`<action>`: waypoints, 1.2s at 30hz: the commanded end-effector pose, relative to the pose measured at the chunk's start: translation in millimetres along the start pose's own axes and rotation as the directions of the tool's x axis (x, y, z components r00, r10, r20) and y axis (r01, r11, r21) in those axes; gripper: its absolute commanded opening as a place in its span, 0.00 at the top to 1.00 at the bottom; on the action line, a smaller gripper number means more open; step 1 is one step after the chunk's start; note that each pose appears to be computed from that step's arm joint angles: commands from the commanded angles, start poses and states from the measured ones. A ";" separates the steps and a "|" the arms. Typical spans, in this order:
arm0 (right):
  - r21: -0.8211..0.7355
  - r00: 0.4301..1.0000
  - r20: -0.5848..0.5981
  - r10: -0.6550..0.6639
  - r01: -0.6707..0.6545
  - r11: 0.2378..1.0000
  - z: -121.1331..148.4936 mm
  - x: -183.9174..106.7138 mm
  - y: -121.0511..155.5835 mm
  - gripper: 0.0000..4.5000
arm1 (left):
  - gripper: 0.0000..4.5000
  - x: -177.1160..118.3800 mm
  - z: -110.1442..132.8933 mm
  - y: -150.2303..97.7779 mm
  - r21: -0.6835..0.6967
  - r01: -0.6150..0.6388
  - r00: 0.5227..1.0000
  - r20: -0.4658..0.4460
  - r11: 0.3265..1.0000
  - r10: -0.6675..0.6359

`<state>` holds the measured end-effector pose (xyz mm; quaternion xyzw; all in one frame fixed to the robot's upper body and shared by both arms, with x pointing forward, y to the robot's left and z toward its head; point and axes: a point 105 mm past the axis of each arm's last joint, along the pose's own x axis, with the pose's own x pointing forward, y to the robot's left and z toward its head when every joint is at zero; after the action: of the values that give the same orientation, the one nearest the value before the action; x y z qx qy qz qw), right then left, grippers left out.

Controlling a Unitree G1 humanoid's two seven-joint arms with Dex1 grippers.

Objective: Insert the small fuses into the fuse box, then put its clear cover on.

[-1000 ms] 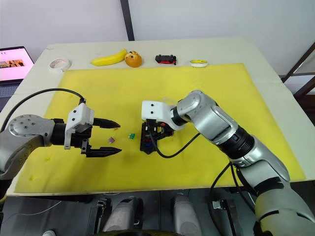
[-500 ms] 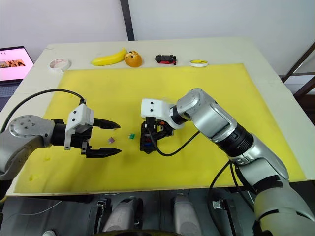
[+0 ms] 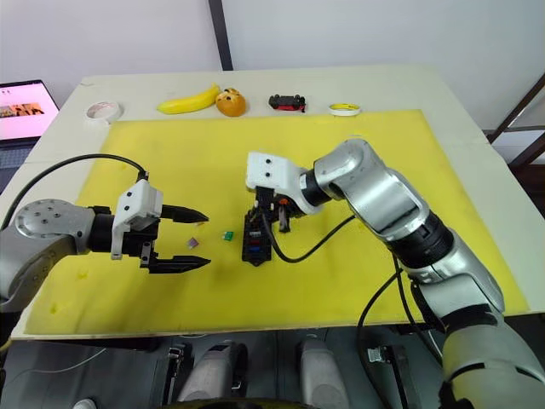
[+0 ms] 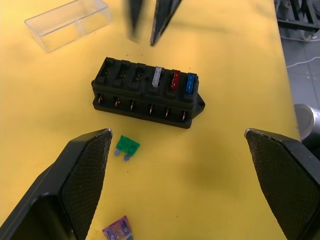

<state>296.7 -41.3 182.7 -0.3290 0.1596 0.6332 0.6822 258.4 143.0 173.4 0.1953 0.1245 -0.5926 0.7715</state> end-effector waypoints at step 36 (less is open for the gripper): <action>0.076 1.000 -0.016 -0.002 0.004 0.997 -58.3 30.4 11.9 0.99 | 0.00 -1.0 6.6 1.0 0.042 -0.014 1.000 0.007 0.999 0.014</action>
<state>303.7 -45.1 148.5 -0.2976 0.1286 0.6311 0.7047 259.1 141.9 172.6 0.1957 0.1259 -0.5931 0.7707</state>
